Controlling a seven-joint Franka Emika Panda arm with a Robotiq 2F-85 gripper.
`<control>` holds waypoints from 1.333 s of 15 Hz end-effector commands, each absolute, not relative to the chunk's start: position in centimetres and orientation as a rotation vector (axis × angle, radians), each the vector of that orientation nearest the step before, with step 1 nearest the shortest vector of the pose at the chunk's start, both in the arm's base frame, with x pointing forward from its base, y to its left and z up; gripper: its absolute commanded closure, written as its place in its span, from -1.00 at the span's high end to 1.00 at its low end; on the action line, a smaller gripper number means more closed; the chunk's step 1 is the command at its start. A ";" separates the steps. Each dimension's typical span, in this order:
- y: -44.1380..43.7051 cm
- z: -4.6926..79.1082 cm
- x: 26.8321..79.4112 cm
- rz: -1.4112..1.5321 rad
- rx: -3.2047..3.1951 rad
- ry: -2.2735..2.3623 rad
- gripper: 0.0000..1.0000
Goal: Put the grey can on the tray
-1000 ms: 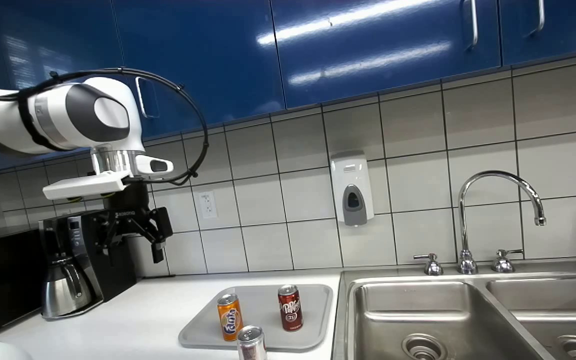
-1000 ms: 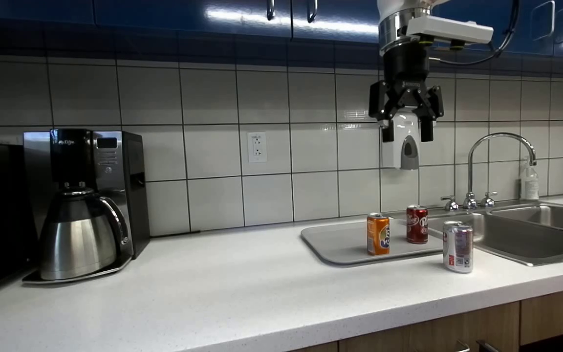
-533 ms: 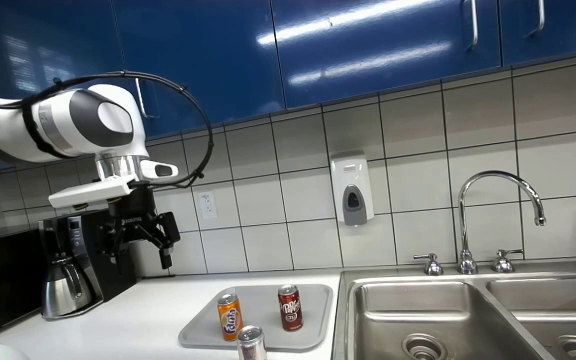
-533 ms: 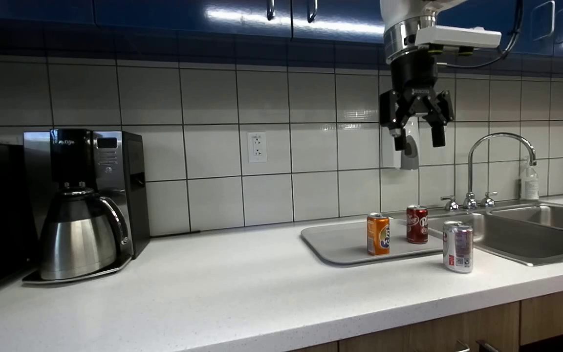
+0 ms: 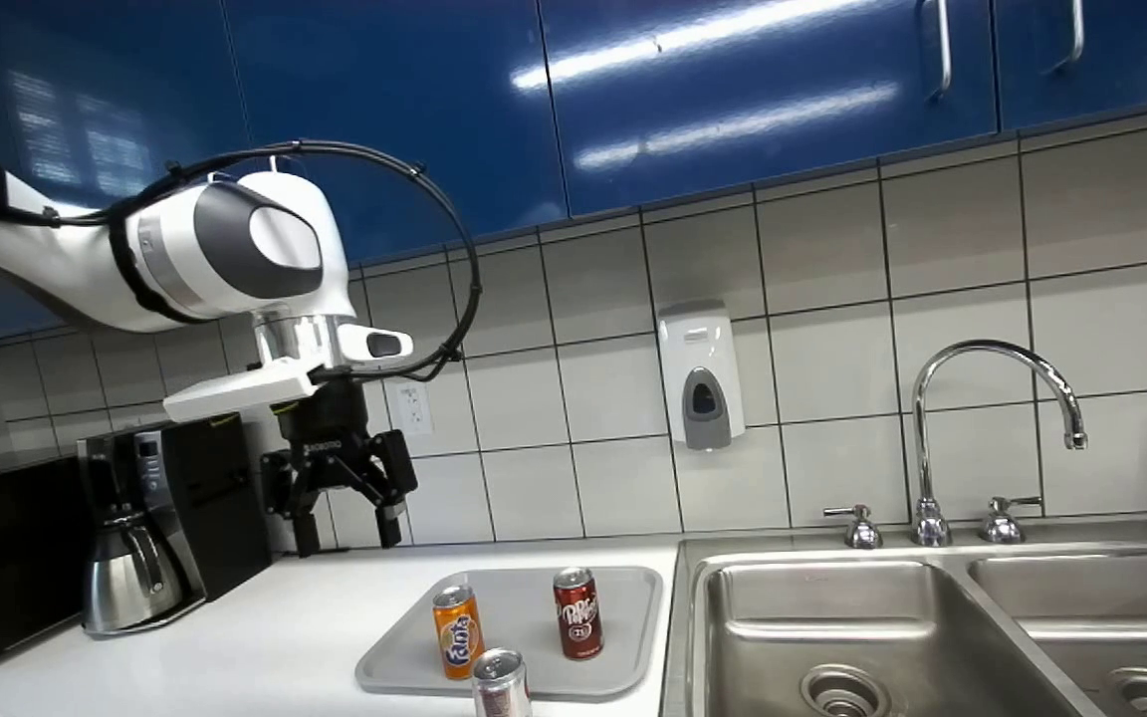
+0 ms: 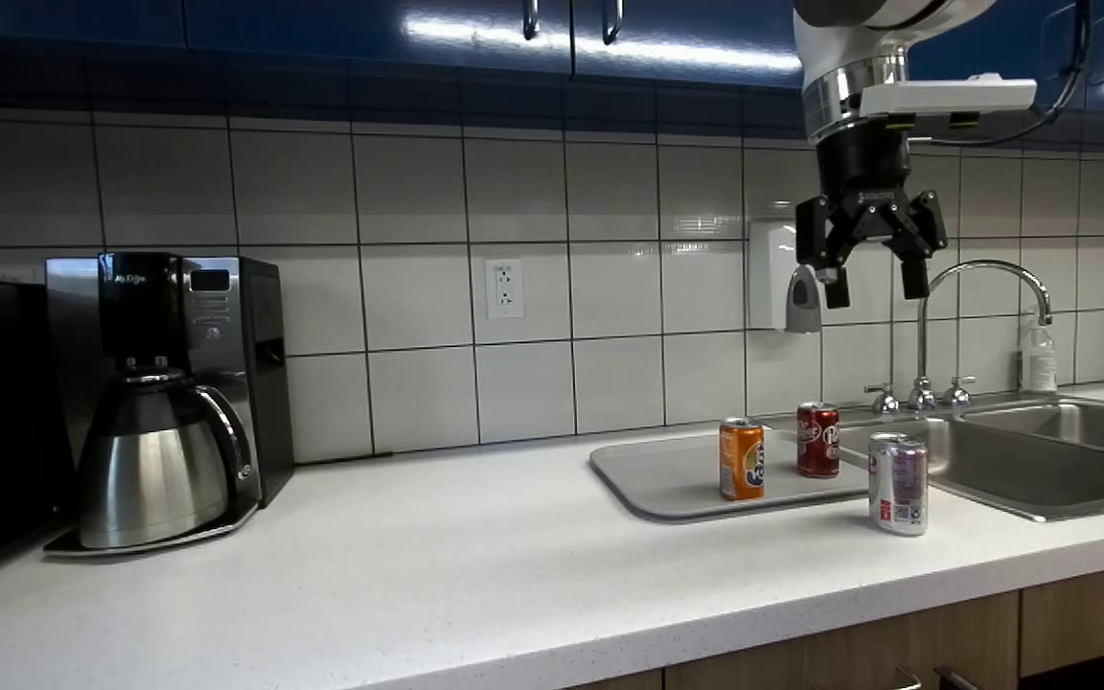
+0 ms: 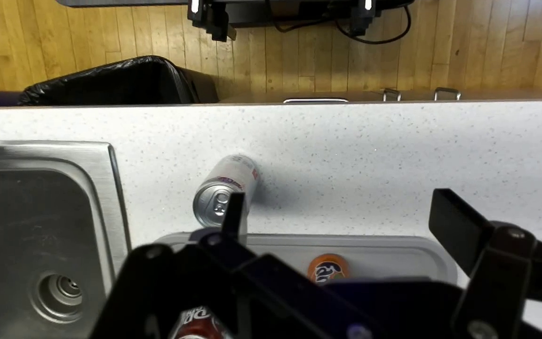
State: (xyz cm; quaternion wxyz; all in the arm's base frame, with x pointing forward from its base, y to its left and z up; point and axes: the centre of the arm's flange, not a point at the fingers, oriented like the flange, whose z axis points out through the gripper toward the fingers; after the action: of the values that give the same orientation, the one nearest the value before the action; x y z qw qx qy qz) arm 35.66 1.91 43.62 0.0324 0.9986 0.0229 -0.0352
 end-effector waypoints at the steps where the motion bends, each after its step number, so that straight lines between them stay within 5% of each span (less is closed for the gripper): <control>1: -1.4 41.5 36.1 -0.086 3.084 0.002 1.00; 20: -8.5 31.2 44.1 -0.187 3.085 -0.067 1.00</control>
State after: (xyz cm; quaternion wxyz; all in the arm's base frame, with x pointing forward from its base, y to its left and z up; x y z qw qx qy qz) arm 42.66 -7.17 31.10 0.0188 0.9975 -0.0324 -0.0591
